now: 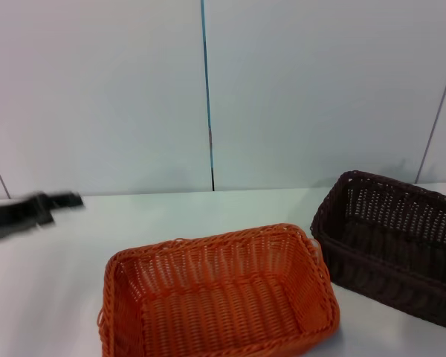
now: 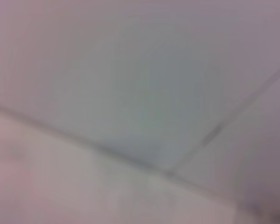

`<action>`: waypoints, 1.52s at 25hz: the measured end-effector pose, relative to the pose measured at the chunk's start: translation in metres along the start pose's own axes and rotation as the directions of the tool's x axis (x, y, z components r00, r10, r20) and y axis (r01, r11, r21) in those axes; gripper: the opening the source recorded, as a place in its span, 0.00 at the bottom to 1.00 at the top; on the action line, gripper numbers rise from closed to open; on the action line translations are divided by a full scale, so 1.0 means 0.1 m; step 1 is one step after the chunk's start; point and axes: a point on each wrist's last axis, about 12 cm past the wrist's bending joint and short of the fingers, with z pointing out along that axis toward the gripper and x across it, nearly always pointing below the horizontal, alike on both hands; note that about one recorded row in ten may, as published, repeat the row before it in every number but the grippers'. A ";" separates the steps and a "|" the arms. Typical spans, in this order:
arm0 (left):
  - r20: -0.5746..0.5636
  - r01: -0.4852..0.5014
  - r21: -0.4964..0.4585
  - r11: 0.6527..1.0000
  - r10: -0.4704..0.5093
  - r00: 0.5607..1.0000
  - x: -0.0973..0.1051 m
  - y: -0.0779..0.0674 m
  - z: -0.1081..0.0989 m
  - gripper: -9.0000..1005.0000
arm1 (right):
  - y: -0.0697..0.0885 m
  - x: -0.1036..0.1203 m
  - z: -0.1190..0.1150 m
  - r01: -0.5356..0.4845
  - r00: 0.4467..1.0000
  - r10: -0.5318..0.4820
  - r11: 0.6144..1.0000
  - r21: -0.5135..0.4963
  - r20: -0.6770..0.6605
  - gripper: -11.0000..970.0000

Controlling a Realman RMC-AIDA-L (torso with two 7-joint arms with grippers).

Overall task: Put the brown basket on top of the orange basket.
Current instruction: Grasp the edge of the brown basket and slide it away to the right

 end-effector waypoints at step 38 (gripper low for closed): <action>0.482 -0.058 -0.210 0.976 0.155 0.863 -0.17 0.88 -0.83 0.89 | -0.05 0.80 -0.14 -0.156 0.982 0.137 0.977 0.148 0.129 0.72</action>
